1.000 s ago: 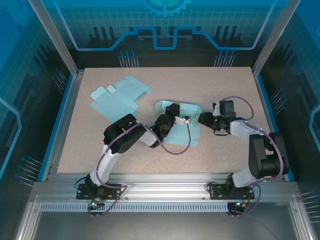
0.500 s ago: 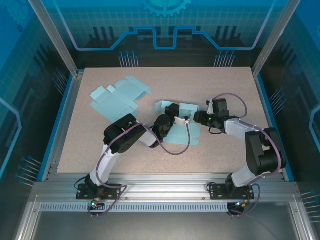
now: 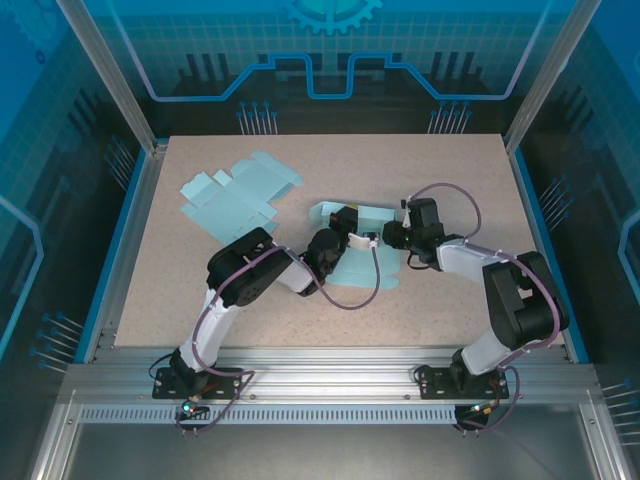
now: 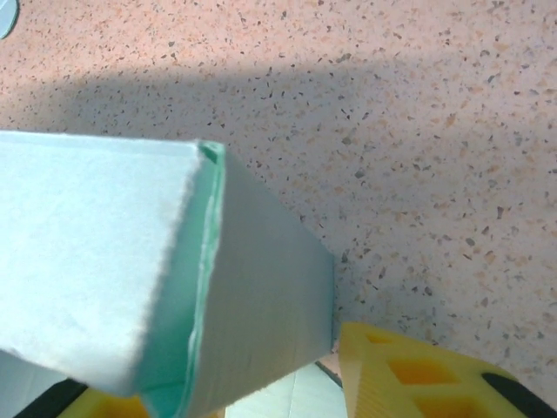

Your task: Fold the paper box

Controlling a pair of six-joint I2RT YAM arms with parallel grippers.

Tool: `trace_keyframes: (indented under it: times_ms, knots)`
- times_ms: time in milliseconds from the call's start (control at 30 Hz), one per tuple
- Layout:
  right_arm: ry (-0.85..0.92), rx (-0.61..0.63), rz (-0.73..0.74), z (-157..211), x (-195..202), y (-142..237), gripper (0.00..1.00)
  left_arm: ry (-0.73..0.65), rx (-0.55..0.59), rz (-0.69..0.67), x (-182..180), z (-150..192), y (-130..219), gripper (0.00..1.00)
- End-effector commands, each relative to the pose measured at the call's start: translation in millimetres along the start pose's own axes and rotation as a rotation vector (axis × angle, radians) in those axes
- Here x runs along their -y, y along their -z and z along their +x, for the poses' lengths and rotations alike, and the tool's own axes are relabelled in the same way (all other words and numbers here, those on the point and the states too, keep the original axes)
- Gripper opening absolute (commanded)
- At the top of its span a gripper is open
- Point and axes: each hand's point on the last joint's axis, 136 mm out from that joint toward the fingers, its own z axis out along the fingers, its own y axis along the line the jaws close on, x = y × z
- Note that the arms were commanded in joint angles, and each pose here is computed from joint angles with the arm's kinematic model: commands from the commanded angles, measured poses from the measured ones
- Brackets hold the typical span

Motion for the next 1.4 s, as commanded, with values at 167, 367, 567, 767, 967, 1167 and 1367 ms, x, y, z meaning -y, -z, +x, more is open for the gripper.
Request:
trace_keyframes:
  times_ms: [167,367,567,767,967,1167,1367]
  knots:
    - [0.021,0.11,0.136,-21,13,-6,0.33,-0.027,0.058,0.052,17,-10,5,0.0]
    - [0.085,0.136,0.236,-23,10,-5,0.16,-0.01,0.047,0.022,5,-13,4,0.05]
    - [0.117,0.139,0.253,-23,6,-5,0.05,0.099,0.018,-0.067,-41,-10,10,0.37]
    - [0.131,0.129,0.254,-22,3,-5,0.0,0.147,-0.043,-0.138,-68,1,32,0.82]
    - [0.141,0.125,0.259,-21,4,3,0.0,0.323,-0.151,-0.177,-92,23,68,0.99]
    - [0.185,0.129,0.226,-28,-3,19,0.0,0.512,-0.25,-0.276,-134,49,104,0.99]
    - [0.196,0.142,0.215,-34,-5,41,0.0,0.691,-0.36,-0.385,-170,71,142,0.99]
